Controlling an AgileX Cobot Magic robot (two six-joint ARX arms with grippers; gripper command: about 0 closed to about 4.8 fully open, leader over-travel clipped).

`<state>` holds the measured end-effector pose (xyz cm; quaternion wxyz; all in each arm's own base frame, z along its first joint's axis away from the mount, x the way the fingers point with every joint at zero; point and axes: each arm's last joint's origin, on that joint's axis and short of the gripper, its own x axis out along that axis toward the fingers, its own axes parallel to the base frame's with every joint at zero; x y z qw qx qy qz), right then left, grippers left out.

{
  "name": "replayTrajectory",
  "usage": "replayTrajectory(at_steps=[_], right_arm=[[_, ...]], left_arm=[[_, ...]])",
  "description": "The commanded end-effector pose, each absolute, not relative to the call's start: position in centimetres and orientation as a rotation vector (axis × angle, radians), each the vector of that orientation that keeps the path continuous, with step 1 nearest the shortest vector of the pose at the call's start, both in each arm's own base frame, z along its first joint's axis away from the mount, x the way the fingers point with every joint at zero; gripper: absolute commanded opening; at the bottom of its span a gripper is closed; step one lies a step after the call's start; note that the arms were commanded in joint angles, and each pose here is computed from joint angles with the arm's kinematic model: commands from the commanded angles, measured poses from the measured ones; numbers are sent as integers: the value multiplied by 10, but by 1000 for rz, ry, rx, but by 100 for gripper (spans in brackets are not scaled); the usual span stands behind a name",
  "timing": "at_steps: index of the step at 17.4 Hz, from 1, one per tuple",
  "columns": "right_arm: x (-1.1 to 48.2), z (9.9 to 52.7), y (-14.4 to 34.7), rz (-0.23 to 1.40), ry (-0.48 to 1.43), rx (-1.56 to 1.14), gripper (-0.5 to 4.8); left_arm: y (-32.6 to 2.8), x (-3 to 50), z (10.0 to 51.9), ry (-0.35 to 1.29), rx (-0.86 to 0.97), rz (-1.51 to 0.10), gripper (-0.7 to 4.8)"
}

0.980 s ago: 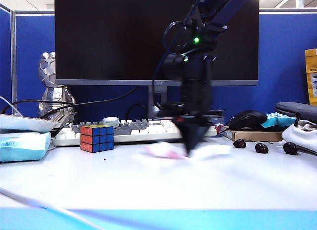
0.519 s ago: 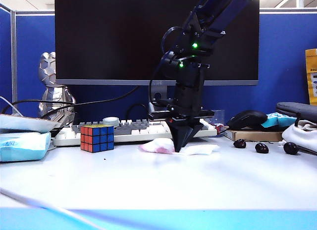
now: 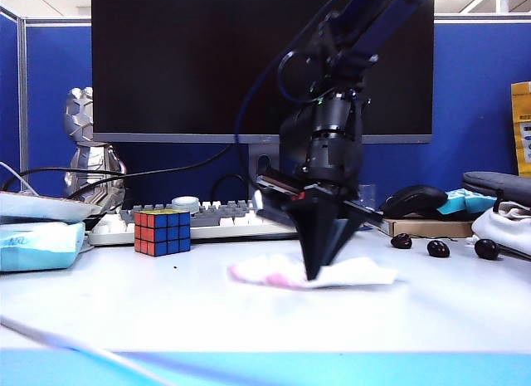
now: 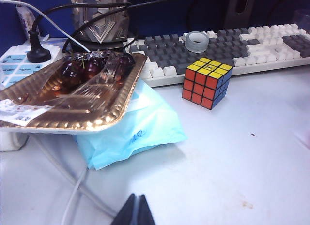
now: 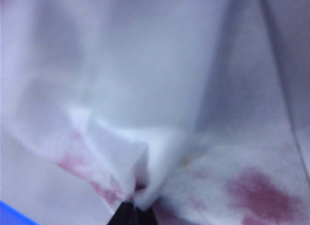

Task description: Use the wet wipes on the table to wipe the cherry juice off the table, then put the wipes back on the table.

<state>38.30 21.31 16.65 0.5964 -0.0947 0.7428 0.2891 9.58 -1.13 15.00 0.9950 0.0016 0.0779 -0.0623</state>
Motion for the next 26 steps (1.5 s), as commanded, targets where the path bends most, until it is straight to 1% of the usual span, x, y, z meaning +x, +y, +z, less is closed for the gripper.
replayTrajectory(at_steps=[1,3,6,8,10,12,16,19,21,23,24,25,26], right_arm=[[386,155,205,416,1712,-473,-1],[392,155,203,314,1636,-540,-1],[409,154,211,312,1447,-500,-1],[416,155,215,353,1376,-447,-1],[419,156,223,510,1342,-309,-1],[418,157,226,588,1350,-247,-1],[416,170,225,595,1336,-239,-1],[412,193,222,589,1292,-222,3],[408,209,220,585,1269,-224,67],[404,218,218,586,1265,-224,68],[401,225,217,587,1259,-223,83],[399,233,215,588,1246,-221,108],[398,236,215,589,1238,-219,108]], left_arm=[[-11,96,149,165,0,-126,-2],[-11,96,149,165,-1,-126,-2],[-11,96,149,165,-1,-126,-2],[-11,96,149,164,0,-126,-2],[-11,96,149,164,0,-126,-2],[-11,96,149,165,-1,-126,-2],[-11,96,149,164,0,-126,-2],[-11,96,149,165,0,-126,-2],[-11,96,149,165,-1,-126,-2],[-11,96,149,164,0,-126,-2],[-11,96,149,164,0,-126,-2],[-11,96,149,164,0,-126,-2],[-11,96,149,164,0,-126,-2]])
